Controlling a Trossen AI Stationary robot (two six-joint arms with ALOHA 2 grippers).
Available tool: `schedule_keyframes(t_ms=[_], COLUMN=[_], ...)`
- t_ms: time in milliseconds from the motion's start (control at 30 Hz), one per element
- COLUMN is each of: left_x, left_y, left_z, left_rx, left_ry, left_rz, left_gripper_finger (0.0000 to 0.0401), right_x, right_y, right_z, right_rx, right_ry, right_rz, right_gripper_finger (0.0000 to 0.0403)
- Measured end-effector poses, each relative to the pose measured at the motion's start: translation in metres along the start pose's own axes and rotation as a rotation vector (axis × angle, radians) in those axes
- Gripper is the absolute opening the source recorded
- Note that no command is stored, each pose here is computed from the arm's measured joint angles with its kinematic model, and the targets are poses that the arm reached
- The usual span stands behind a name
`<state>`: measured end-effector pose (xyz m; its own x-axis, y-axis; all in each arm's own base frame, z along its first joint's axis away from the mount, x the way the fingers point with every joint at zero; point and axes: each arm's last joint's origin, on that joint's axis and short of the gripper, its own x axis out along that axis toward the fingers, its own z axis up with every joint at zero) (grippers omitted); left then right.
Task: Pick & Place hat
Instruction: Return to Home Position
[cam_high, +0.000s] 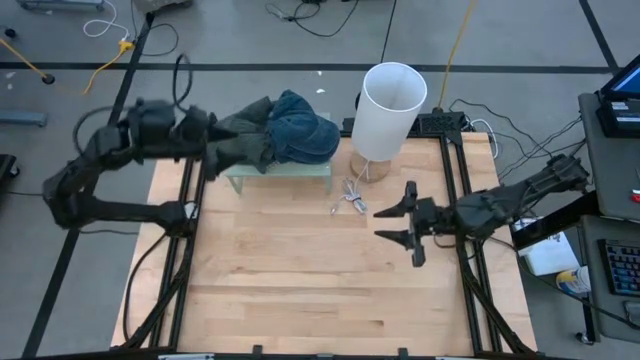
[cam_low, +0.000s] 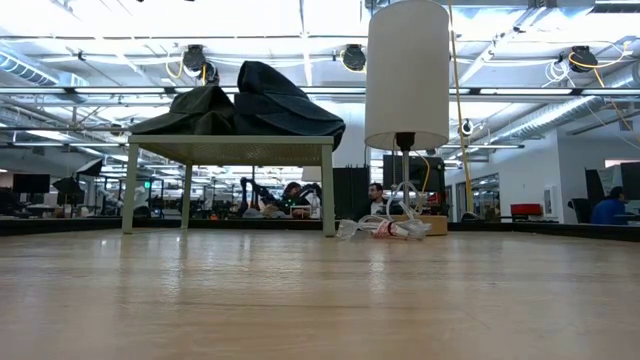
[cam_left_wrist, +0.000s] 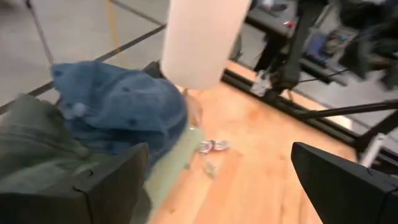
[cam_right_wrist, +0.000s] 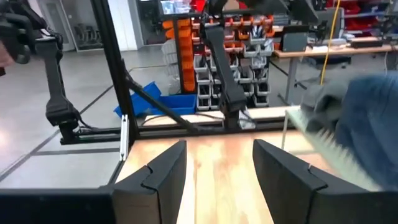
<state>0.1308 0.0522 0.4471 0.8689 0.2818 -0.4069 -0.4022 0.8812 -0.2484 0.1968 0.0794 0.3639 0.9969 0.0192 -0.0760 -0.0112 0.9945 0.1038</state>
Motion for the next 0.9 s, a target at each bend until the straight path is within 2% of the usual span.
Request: schedule_keyframes(t_ms=[200, 433, 667, 900], left_x=[0.000, 0.018, 0.044, 0.063], left_y=[-0.006, -0.006, -0.004, -0.002], left_z=[-0.048, -0.103, -0.154, -0.192], left_rx=[0.028, 0.077, 0.100, 0.121], left_ry=[-0.097, -0.239, -0.283, -0.330], left_rz=[-0.139, -0.228, -0.279, -0.339], left_gripper_finger=[0.0399, 0.0399, 0.0399, 0.0399], right_x=[0.009, 0.002, -0.008, -0.018], right_y=[-0.003, -0.015, -0.024, -0.031], right_z=[-0.055, -0.108, -0.140, -0.163], right_rx=[0.054, 0.085, 0.089, 0.097], right_ry=[-0.040, -0.155, -0.191, -0.198], right_rz=[0.007, -0.005, -0.002, 0.002], right_gripper_finger=[0.0178, 0.0176, 0.0180, 0.0176])
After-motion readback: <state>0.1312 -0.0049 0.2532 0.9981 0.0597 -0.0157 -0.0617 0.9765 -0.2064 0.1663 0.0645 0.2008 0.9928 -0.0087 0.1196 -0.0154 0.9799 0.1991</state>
